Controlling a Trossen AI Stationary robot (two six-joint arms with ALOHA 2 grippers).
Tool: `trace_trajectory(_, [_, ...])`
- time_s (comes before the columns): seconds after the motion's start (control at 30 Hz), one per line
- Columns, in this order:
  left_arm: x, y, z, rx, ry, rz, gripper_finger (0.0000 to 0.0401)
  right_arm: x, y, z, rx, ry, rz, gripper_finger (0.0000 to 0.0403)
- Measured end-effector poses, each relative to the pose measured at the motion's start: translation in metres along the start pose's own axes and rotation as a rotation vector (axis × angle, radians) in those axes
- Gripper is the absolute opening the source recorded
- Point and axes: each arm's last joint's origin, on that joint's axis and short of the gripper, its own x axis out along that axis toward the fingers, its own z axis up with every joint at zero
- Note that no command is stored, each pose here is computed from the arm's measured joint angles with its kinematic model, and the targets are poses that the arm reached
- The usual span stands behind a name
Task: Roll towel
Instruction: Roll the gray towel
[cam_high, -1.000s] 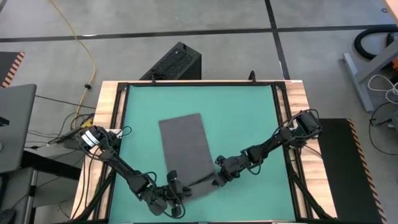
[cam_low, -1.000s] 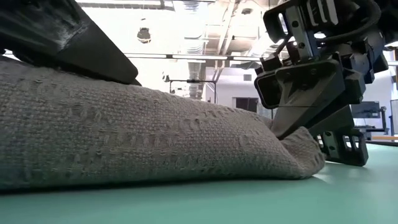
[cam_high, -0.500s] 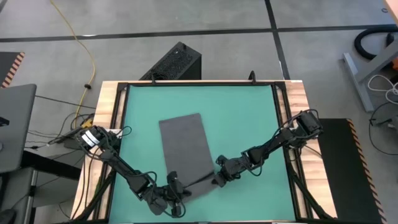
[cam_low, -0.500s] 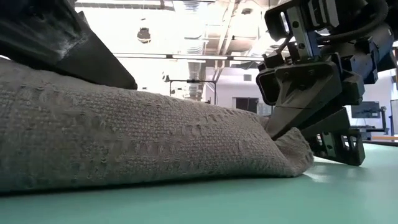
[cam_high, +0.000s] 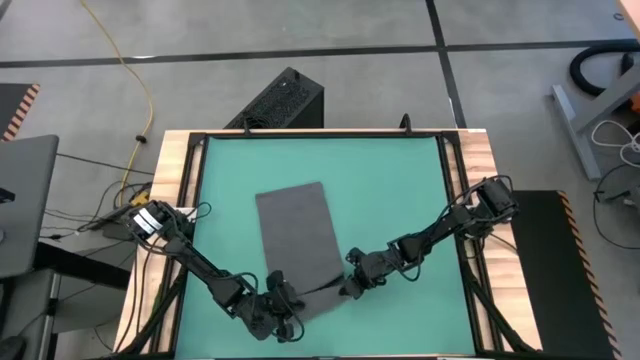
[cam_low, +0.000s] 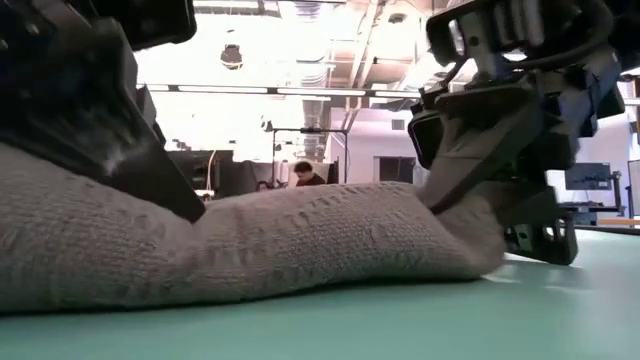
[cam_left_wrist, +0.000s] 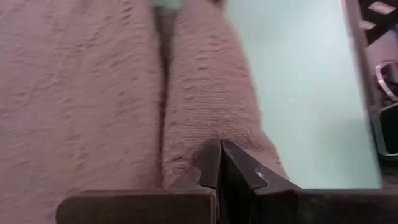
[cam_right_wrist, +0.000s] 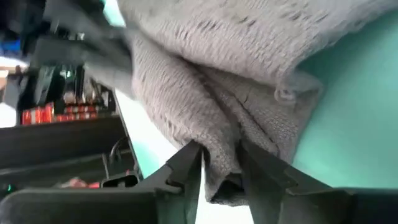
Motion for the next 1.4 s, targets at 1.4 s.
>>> trace_trajectory(1.4, [0.024, 0.031, 0.023, 0.089, 0.149, -0.057, 0.0000, -0.029, 0.060, -0.069, -1.507, -0.330, -0.161, 0.0252])
